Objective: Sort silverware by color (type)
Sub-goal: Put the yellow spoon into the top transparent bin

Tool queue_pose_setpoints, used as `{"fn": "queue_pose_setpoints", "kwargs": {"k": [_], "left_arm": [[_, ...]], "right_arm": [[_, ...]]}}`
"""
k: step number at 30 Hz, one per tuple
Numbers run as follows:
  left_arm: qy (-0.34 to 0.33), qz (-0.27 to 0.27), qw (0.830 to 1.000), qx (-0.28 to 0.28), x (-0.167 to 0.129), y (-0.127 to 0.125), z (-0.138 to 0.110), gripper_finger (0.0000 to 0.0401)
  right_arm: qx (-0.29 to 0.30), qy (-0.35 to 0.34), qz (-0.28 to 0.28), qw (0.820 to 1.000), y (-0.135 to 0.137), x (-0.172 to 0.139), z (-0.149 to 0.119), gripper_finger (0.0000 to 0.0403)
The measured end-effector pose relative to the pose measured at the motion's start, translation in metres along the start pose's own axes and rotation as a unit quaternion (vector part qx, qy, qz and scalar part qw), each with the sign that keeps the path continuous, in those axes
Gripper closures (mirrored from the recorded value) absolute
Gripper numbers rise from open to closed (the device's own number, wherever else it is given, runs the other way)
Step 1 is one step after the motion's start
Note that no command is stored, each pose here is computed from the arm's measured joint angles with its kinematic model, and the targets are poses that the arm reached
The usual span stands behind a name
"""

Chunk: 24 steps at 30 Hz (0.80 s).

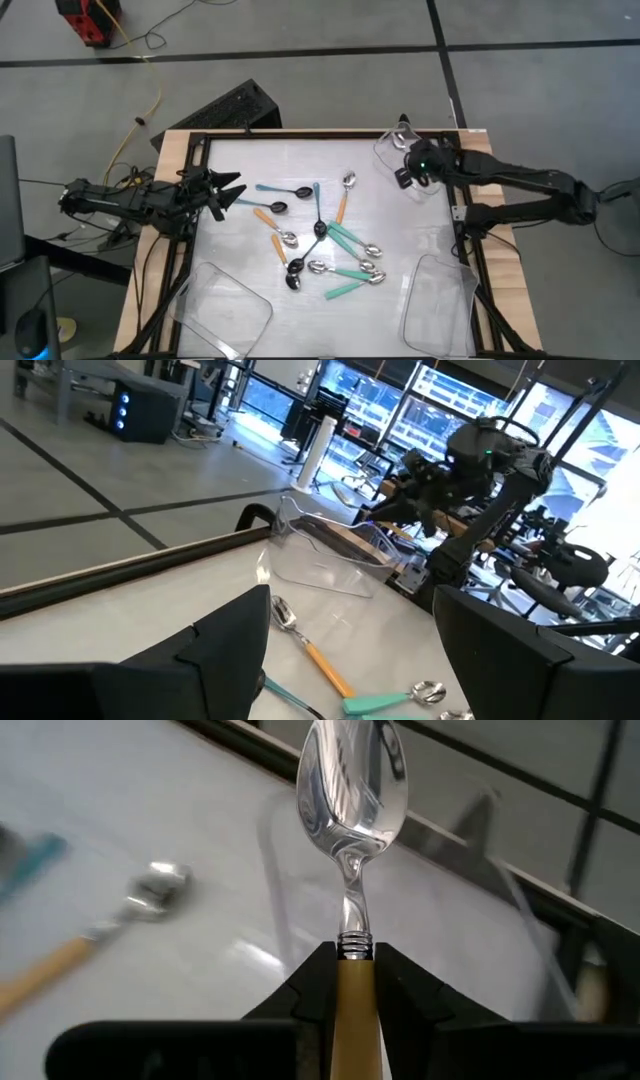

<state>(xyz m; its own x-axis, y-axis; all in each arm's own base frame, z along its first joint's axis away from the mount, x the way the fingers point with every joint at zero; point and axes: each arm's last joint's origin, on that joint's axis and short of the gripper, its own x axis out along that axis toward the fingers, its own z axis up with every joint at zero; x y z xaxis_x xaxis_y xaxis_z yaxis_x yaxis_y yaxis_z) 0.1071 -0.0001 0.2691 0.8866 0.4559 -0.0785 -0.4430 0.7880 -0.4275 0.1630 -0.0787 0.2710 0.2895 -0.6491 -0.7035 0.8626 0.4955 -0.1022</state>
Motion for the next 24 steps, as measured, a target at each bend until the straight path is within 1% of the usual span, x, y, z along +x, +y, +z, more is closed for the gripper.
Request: {"fn": "queue_pose_setpoints", "kwargs": {"k": [4,7,11,15,19,24], "left_arm": [[0.000,0.000,1.000,0.000,0.000,0.000,0.000,0.0136],[0.000,0.001,1.000,0.007,0.000,0.000,0.000,0.0136],[0.000,0.001,1.000,0.011,0.000,0.000,0.000,0.0136],[0.000,0.001,1.000,0.011,0.000,0.000,0.000,0.0136],[0.000,0.001,1.000,0.012,0.000,0.000,0.000,0.0136],[0.000,0.001,1.000,0.012,0.000,0.000,0.000,0.0136]], "right_arm": [[-0.016,0.017,-0.027,0.999,-0.006,0.011,0.003,0.0322],[-0.035,0.043,-0.041,0.998,-0.011,0.021,0.004,0.0322],[-0.055,0.068,-0.025,0.996,-0.015,0.034,0.007,0.0322],[-0.053,0.054,-0.016,0.997,-0.021,0.044,0.010,0.0322],[-0.029,0.036,0.033,0.998,-0.029,0.051,0.004,0.0322],[-0.001,0.041,0.036,0.998,-0.037,0.056,-0.012,0.0322]]}}
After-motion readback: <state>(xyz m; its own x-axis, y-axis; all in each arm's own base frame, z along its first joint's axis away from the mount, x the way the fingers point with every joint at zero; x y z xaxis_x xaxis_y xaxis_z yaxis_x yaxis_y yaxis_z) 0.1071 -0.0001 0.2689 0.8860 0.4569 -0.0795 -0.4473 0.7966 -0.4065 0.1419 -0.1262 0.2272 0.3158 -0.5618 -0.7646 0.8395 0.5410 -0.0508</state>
